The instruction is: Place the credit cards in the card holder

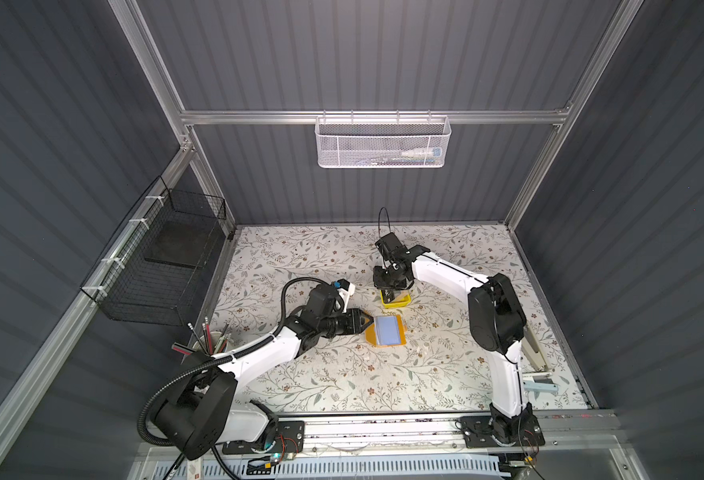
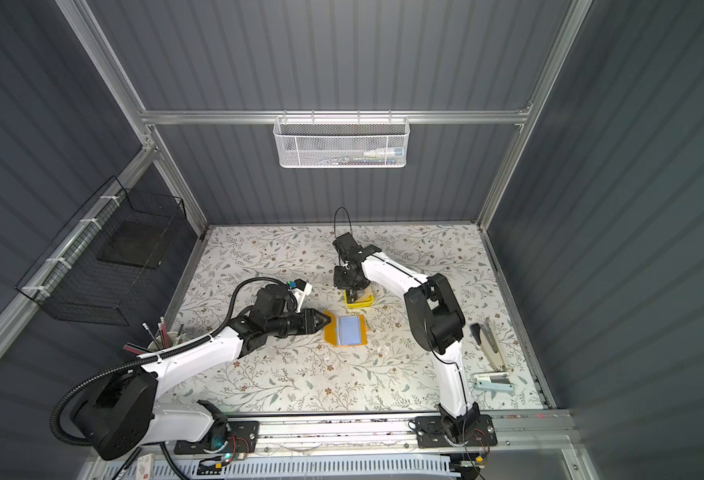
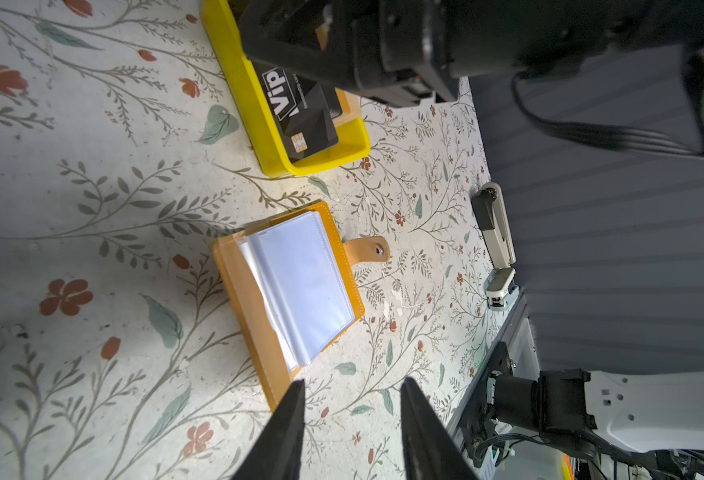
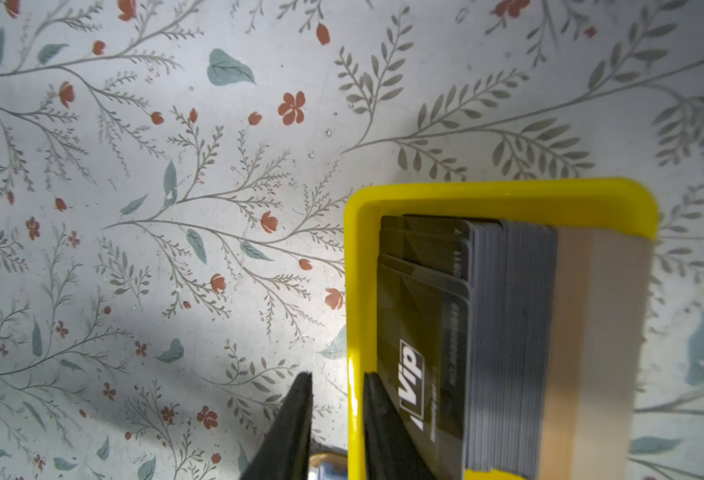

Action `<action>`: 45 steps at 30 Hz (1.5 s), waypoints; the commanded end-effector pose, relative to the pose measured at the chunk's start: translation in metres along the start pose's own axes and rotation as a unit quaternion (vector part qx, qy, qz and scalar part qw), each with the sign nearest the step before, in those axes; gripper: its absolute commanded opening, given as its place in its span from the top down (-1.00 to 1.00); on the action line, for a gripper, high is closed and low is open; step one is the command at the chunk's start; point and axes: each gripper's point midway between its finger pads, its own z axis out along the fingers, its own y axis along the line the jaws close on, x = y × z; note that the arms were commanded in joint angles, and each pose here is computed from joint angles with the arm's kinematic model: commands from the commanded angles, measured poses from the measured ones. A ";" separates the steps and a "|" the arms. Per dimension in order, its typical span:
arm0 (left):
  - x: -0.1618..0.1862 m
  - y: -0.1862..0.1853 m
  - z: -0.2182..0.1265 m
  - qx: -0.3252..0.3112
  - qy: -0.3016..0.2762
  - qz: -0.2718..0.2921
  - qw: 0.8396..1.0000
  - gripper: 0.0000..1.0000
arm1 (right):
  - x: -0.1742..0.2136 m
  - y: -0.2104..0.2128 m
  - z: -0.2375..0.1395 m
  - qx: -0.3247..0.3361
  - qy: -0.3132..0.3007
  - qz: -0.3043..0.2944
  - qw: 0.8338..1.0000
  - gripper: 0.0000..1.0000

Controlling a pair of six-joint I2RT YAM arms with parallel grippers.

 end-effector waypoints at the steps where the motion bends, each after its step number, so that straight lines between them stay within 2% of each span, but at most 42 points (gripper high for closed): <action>1: -0.011 -0.003 0.001 -0.003 -0.001 0.007 1.000 0.24 | -0.007 0.007 -0.032 -0.021 -0.036 -0.023 0.999 0.49; 8: -0.022 0.003 0.016 -0.023 0.003 0.017 1.000 0.31 | 0.006 -0.016 -0.062 -0.010 -0.070 -0.047 0.996 0.38; 15: -0.046 0.021 0.042 -0.084 0.012 0.025 0.996 0.31 | 0.025 -0.057 -0.060 -0.005 -0.051 -0.018 0.999 0.20; 23: -0.063 0.052 0.079 -0.159 0.042 0.020 0.986 0.31 | 0.041 -0.070 -0.059 -0.004 -0.051 -0.001 0.999 0.16; 32: -0.068 0.062 0.114 -0.158 0.066 -0.010 0.985 0.36 | 0.051 -0.078 -0.062 0.004 -0.052 0.005 0.999 0.16; 37: -0.067 0.069 0.116 -0.173 0.069 -0.022 0.982 0.53 | 0.055 -0.081 -0.063 0.009 -0.052 0.005 0.999 0.16; 45: -0.062 0.089 0.097 -0.243 0.072 -0.019 0.967 0.74 | 0.056 -0.082 -0.065 0.011 -0.053 0.008 0.999 0.16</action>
